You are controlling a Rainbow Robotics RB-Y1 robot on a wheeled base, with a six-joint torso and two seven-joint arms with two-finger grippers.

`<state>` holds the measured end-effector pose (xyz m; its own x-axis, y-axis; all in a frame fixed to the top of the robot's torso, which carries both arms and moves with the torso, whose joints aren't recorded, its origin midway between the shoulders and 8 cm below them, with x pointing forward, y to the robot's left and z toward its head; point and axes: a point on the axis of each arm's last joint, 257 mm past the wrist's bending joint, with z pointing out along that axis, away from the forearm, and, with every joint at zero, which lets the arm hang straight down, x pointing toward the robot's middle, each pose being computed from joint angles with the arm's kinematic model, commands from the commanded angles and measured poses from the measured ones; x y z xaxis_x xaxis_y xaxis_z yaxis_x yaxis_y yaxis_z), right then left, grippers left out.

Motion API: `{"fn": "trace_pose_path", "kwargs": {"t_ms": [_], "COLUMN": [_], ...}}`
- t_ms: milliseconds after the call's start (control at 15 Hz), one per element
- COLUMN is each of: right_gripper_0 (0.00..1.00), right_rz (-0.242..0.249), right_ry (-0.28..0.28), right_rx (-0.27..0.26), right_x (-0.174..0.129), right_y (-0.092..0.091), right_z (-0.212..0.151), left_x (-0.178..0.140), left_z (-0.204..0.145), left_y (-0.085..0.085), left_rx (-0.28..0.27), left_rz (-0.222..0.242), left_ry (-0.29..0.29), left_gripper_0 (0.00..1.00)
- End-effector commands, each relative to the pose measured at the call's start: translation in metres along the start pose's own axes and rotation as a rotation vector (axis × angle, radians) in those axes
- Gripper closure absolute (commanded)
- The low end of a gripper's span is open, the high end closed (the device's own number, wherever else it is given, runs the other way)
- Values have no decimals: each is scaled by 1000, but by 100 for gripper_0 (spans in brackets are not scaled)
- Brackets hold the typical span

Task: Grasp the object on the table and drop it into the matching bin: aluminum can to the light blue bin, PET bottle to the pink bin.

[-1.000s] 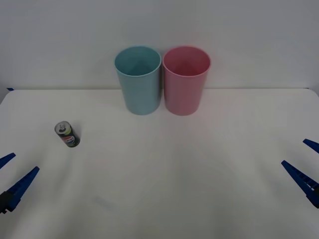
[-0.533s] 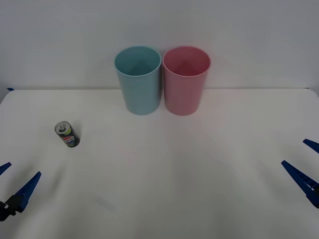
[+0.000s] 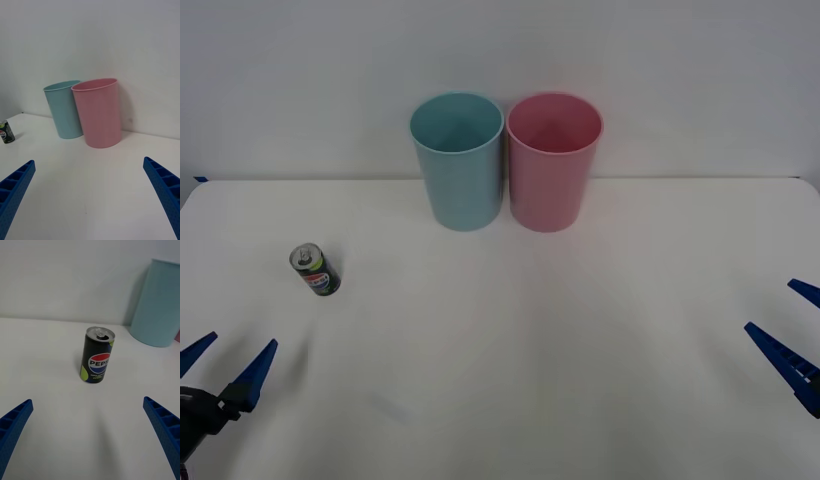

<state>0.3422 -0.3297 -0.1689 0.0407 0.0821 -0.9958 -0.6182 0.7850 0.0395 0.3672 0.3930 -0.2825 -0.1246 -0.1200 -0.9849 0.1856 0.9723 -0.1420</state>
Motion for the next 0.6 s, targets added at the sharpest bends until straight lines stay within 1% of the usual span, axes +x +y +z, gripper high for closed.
{"fn": "trace_pose_path", "kwargs": {"t_ms": [67, 200, 400, 600], "right_gripper_0": [0, 0, 0, 0], "right_rz": [0, 0, 0, 0], "right_ry": [0, 0, 0, 0], "right_rx": [0, 0, 0, 0], "right_x": [0, 0, 0, 0], "right_y": [0, 0, 0, 0], "right_z": [0, 0, 0, 0], "left_x": [2, 3, 7, 12], "left_z": [10, 19, 39, 58], "left_y": [-7, -1, 5, 7], "left_rx": [-18, -50, -51, -46], "left_rz": [-24, -11, -7, -4], "left_ry": [-23, -20, -18, -10], "left_gripper_0": [0, 0, 0, 0]}}
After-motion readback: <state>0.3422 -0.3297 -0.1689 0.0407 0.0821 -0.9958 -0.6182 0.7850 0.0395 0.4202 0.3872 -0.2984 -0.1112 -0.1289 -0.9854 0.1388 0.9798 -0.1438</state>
